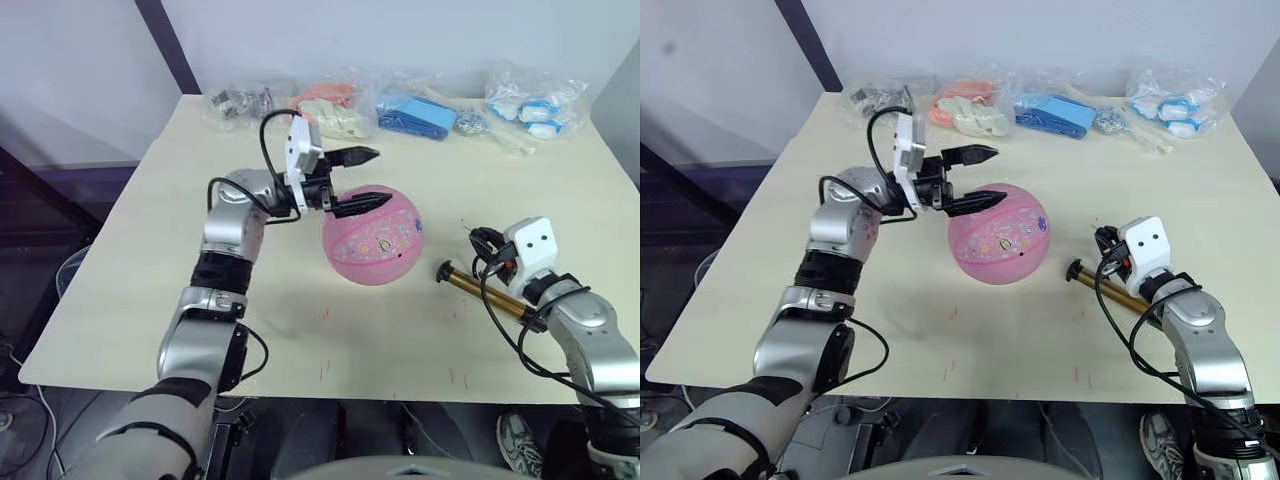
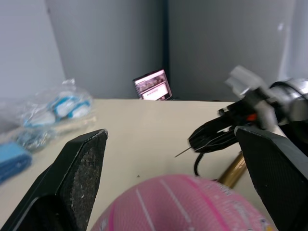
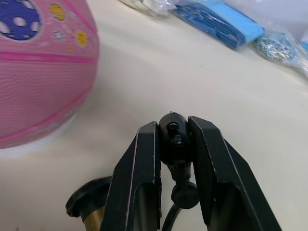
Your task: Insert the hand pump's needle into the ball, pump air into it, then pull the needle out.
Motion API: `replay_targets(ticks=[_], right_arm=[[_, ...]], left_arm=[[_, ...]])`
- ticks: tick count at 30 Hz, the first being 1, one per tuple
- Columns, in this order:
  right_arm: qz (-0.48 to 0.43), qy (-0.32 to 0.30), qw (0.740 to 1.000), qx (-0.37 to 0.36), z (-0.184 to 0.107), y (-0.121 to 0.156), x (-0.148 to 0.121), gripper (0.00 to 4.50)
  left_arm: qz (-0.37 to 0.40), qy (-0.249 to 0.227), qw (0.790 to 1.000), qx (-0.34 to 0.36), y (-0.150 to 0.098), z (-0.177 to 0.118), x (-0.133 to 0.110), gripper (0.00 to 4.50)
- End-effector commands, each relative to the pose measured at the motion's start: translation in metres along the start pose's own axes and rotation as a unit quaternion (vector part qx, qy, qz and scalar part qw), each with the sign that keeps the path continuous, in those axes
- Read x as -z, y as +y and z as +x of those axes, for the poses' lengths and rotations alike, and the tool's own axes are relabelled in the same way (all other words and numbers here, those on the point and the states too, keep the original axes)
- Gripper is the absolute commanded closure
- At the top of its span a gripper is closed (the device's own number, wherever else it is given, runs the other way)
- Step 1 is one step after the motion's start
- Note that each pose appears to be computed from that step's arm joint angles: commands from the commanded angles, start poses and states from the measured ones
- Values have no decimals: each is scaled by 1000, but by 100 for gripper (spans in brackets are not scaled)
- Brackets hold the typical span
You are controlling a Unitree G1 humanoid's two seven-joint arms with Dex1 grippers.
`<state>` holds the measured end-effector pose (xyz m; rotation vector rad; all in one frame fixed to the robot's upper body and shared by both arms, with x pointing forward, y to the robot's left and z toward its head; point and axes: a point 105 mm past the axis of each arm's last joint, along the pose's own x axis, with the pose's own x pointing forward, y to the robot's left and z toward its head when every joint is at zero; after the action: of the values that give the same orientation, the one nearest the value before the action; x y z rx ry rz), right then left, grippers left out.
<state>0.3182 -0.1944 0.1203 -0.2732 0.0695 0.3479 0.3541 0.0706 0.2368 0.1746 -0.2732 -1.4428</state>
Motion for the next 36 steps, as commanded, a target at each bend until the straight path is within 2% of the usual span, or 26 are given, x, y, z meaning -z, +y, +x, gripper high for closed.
replay_targets(ticks=[1, 5, 12, 18, 19, 22, 25, 26, 36], right_arm=[[34, 19, 999, 33, 1, -13, 10, 415], [88, 32, 993, 68, 6, -25, 18, 415], [155, 40, 984, 81, 15, -35, 28, 415], [175, 47, 980, 83, 18, -43, 36, 415], [175, 47, 980, 82, 18, -43, 36, 306], [184, 42, 979, 82, 18, -45, 36, 182], [183, 35, 979, 86, 16, -50, 35, 37], [180, 32, 979, 86, 15, -51, 35, 9], [139, -50, 989, 26, -19, -51, 6, 9]], left_arm=[[30, -11, 999, 34, -7, -10, -26, 0], [22, 1, 998, 53, -18, -25, -26, 0], [-9, 20, 996, 83, -49, -49, -19, 0], [-5, 75, 994, 75, -57, -73, -6, 0], [-4, 86, 994, 70, -56, -78, -4, 0], [-11, 91, 994, 53, -58, -88, -2, 0], [-17, 91, 995, 47, -64, -93, -2, 0], [-18, 92, 994, 47, -67, -93, -1, 0], [-24, 97, 995, -6, -75, -113, 12, 0]])
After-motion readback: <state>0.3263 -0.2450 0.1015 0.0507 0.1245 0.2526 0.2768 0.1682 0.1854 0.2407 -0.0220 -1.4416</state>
